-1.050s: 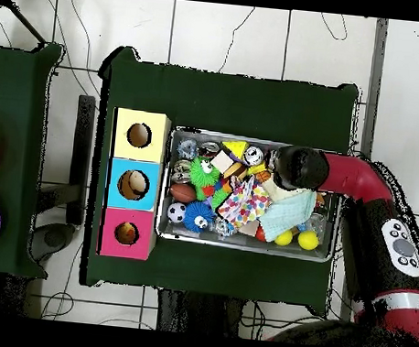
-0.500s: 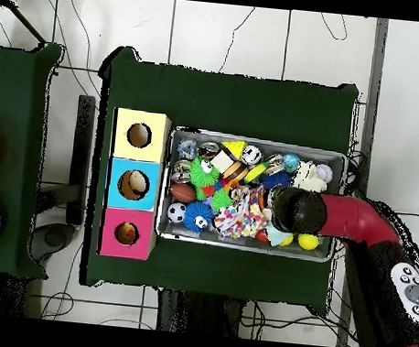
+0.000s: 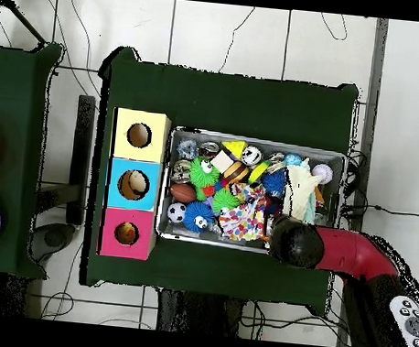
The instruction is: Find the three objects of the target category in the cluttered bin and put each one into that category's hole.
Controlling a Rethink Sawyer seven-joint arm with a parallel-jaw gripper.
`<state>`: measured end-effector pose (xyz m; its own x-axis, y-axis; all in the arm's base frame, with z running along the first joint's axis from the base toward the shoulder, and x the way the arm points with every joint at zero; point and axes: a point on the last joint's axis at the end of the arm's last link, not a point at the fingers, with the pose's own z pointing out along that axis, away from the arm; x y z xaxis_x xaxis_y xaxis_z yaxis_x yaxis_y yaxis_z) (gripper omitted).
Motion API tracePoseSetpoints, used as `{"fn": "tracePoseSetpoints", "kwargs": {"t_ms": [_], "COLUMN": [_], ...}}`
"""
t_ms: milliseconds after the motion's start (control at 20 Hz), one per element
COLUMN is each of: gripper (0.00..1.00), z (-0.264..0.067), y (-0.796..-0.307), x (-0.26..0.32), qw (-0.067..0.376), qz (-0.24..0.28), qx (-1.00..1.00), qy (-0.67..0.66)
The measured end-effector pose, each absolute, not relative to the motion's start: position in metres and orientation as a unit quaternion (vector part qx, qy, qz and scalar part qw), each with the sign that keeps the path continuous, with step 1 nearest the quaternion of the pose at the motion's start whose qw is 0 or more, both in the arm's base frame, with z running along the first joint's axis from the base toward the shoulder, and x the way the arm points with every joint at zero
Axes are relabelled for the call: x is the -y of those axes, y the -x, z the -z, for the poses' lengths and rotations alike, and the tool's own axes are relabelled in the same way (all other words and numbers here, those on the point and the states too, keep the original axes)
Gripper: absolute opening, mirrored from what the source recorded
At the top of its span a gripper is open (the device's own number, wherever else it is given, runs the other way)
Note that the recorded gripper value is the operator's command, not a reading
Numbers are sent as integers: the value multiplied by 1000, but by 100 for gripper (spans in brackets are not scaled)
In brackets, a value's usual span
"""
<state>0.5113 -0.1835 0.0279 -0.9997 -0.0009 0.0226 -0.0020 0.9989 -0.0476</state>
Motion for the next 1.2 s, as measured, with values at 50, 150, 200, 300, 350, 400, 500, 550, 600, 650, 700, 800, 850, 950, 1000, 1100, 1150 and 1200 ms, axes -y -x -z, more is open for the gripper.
{"fn": "tracePoseSetpoints", "kwargs": {"t_ms": [50,150,200,300,350,400,500,550,600,650,700,800,850,950,1000,1100,1150,1200], "gripper": [100,100,100,100,100,100,100,100,100,100,100,100,100,100,100,100,100,100], "z": [-28,-27,-27,-27,-27,-28,-31,-32,-35,-36,-40,-44,-49,-57,-65,-76,-79,-84], "y": [-511,-509,-509,-508,-507,-507,-505,-504,-502,-500,-496,-491,-488,-486,-487,-489,-490,-491], "x": [184,183,182,181,181,180,179,179,178,177,175,172,170,167,164,160,159,156], "qw": [9,1,-1,-6,-6,-6,-4,-4,-2,-1,3,8,14,25,35,50,55,62], "qz": [-24,-25,-25,-27,-27,-28,-31,-32,-34,-35,-37,-38,-39,-41,-42,-43,-43,-43], "qx": [1000,1000,1000,1000,1000,1000,999,999,999,999,999,999,999,999,999,998,997,997], "qy": [0,0,-1,-2,-2,-3,-3,-4,-4,-5,-5,-4,-3,0,4,9,11,13]}}
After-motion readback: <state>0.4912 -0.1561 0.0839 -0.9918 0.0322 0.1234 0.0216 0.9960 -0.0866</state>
